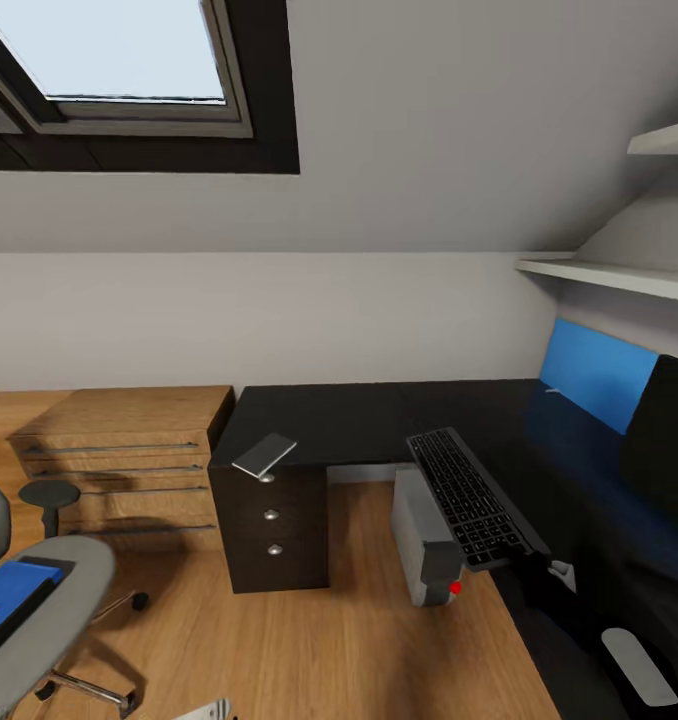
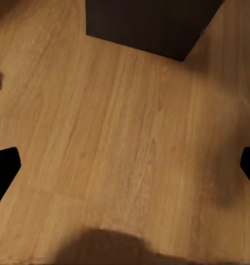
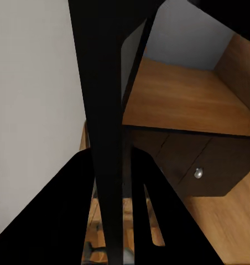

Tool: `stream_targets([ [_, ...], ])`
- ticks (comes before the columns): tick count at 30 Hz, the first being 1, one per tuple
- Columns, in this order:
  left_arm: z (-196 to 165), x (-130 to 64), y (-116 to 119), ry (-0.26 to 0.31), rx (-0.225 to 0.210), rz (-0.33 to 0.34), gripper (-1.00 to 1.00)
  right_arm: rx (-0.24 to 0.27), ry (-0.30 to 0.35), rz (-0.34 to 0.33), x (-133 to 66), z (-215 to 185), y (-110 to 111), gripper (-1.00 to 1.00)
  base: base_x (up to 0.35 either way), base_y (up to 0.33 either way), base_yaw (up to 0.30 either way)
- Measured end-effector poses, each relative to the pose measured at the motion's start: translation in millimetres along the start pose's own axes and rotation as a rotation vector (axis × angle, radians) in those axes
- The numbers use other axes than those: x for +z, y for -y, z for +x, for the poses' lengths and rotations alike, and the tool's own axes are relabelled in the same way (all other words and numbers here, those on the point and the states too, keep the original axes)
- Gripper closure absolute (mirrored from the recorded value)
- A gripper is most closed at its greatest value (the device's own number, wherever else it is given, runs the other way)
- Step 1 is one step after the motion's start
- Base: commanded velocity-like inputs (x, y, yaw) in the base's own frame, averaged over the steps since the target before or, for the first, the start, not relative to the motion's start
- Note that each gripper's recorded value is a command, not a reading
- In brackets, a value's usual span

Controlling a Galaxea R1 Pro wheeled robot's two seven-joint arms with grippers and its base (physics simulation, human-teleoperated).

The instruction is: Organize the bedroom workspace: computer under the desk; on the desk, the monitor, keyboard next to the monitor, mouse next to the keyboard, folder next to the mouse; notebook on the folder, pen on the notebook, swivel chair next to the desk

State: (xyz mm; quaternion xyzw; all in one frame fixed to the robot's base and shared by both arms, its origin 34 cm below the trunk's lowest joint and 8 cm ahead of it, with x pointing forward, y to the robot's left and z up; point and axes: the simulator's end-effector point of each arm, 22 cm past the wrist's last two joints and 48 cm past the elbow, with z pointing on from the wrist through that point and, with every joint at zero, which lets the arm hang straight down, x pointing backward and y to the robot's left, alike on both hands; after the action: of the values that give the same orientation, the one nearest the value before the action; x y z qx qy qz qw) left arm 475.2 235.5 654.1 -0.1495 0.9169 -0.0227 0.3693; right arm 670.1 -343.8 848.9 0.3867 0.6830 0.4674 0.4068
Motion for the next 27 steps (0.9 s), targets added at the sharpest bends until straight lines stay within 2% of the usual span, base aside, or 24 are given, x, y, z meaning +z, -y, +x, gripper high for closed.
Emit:
stream_targets([
  [14,8.3,0.1,-1.0,-0.018,0.003,-0.001,-1.0,0.007,-0.002,0.009,-0.9,1.2,4.8,1.0,-0.294,-0.119,0.0],
  [27,8.6,0.1,-1.2,-0.018,0.003,-0.002,-1.0,0.014,-0.003,0.017,-1.6,2.5,9.0,1.0,-0.295,-0.013,0.0],
])
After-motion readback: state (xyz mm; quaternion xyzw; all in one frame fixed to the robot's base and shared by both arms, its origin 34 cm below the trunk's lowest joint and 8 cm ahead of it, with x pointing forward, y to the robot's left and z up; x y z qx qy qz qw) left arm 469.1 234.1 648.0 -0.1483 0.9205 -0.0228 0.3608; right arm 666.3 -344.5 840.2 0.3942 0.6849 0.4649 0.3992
